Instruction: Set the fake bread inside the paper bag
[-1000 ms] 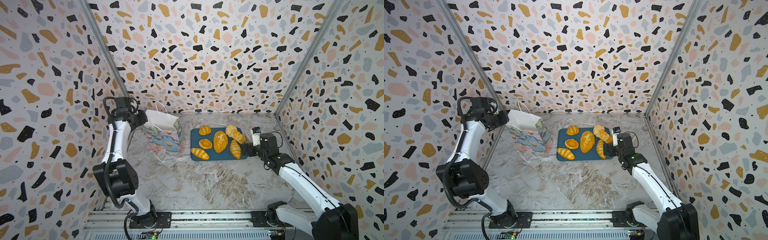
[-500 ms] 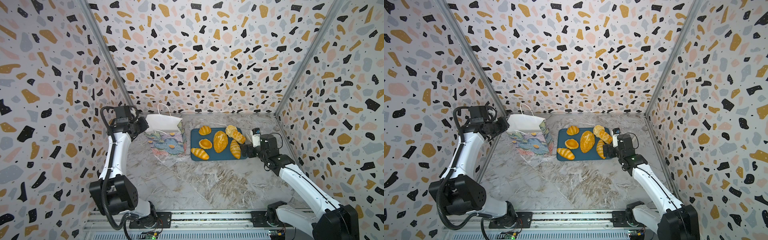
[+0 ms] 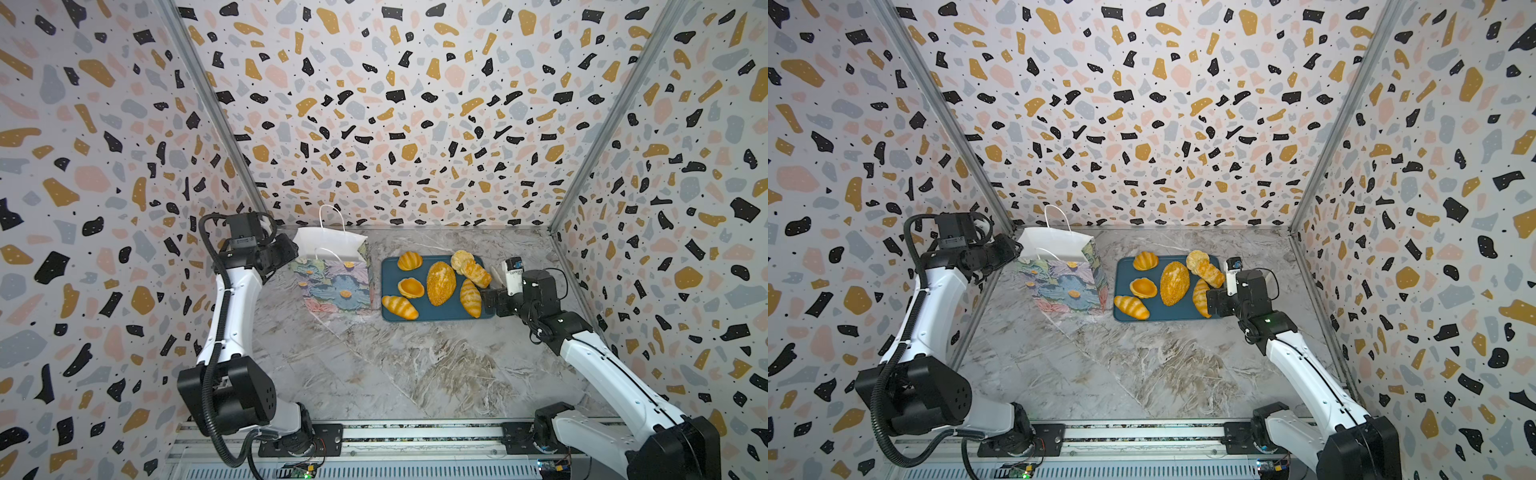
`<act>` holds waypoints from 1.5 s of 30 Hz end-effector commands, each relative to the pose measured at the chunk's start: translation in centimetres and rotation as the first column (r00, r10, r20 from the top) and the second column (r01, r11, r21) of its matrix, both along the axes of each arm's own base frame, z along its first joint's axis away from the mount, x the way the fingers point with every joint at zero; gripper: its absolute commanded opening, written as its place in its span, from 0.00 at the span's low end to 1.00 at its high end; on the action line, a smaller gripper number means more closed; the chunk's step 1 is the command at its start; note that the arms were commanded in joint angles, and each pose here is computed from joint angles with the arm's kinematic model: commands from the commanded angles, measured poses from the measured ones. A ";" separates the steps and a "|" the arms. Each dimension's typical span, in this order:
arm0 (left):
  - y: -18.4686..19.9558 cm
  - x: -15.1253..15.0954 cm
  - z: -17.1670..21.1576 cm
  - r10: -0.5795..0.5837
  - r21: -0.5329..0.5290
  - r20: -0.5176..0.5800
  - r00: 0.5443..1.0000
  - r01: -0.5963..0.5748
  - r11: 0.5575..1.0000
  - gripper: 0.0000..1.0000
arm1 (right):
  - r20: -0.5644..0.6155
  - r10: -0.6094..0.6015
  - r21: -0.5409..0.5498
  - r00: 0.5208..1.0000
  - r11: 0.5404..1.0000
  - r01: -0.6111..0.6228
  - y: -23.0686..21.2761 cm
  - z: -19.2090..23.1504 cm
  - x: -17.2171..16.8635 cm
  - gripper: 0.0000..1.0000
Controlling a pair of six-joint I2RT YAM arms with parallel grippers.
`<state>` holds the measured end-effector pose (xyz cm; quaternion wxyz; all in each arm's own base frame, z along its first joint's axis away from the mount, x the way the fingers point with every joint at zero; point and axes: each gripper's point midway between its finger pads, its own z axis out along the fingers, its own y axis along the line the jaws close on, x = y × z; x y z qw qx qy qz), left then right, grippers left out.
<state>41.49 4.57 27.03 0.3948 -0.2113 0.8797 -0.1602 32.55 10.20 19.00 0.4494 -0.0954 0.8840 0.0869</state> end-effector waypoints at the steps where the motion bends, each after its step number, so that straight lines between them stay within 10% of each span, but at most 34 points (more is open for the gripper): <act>1: -0.4 -0.4 1.1 -0.012 0.006 0.034 0.999 0.012 1.000 0.48 | 0.031 0.002 0.019 1.000 1.000 -0.003 0.1 1.1 -0.3 0.99; 27: -1.2 -0.7 9.0 -0.041 0.035 0.302 0.952 0.032 0.999 1.00 | 0.027 -0.026 0.046 0.999 0.999 0.025 -0.1 1.5 -0.5 0.99; 45: 1.6 3.6 12.7 0.043 0.075 0.426 0.904 -0.083 0.994 1.00 | -0.018 -0.247 0.020 0.969 0.969 0.247 -3.1 1.7 0.9 0.99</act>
